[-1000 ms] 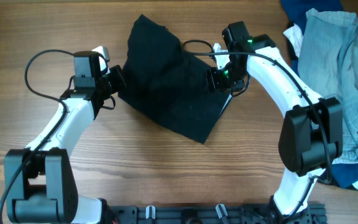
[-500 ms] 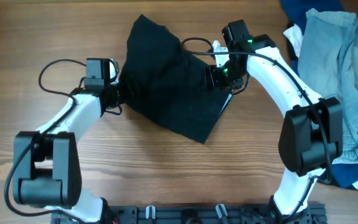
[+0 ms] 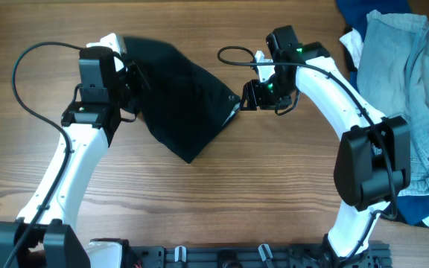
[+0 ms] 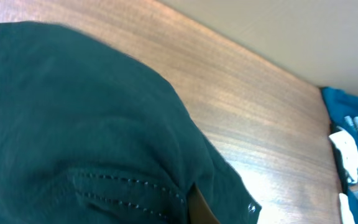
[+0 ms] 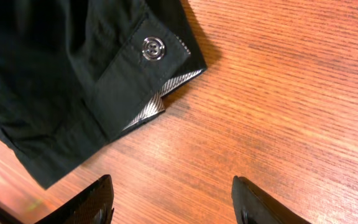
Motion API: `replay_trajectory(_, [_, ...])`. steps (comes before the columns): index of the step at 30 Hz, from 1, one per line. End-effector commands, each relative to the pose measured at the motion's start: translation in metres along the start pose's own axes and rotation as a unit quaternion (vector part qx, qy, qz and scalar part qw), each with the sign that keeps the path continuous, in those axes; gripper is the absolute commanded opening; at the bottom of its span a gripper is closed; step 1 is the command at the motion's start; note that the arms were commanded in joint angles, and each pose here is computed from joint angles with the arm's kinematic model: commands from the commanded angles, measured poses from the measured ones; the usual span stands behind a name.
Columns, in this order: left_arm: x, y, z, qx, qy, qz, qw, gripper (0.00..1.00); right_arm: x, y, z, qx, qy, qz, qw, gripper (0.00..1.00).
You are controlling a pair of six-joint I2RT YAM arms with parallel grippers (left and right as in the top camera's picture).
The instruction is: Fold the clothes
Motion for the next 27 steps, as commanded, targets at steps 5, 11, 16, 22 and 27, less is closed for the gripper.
replay_trajectory(5, [-0.006, -0.001, 0.018, -0.037, -0.020, -0.008, 0.999, 0.04, 0.022, -0.012, -0.010, 0.012, 0.047, 0.016, 0.999, 0.61])
replay_trajectory(11, [-0.027, 0.006, 0.076, -0.182, -0.015, -0.014, 0.983, 0.33, 0.031, 0.005, -0.009, -0.006, 0.108, 0.021, 0.994, 0.56])
replay_trajectory(16, [0.017, 0.009, 0.067, -0.157, 0.031, 0.062, 0.985, 1.00, 0.074, -0.012, -0.029, -0.008, 0.234, -0.010, 0.972, 0.60])
replay_trajectory(22, [0.137, 0.099, 0.052, -0.127, 0.170, 0.186, 0.959, 1.00, 0.122, -0.028, -0.036, -0.057, 0.367, -0.059, 0.927, 0.70])
replay_trajectory(27, [0.200, 0.131, 0.018, -0.084, 0.258, 0.239, 0.932, 1.00, 0.145, -0.037, -0.030, -0.098, 0.447, -0.086, 0.885, 0.70])
Point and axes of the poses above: each gripper's point midway between its finger pads, its own y axis back along the fingers, its own x axis along the line the jaws close on, z = x × y, the point moved 2 cm from there along y, back along the fingers, and after that the axes turned 10 degrees about -y, right-handed, at the moved point
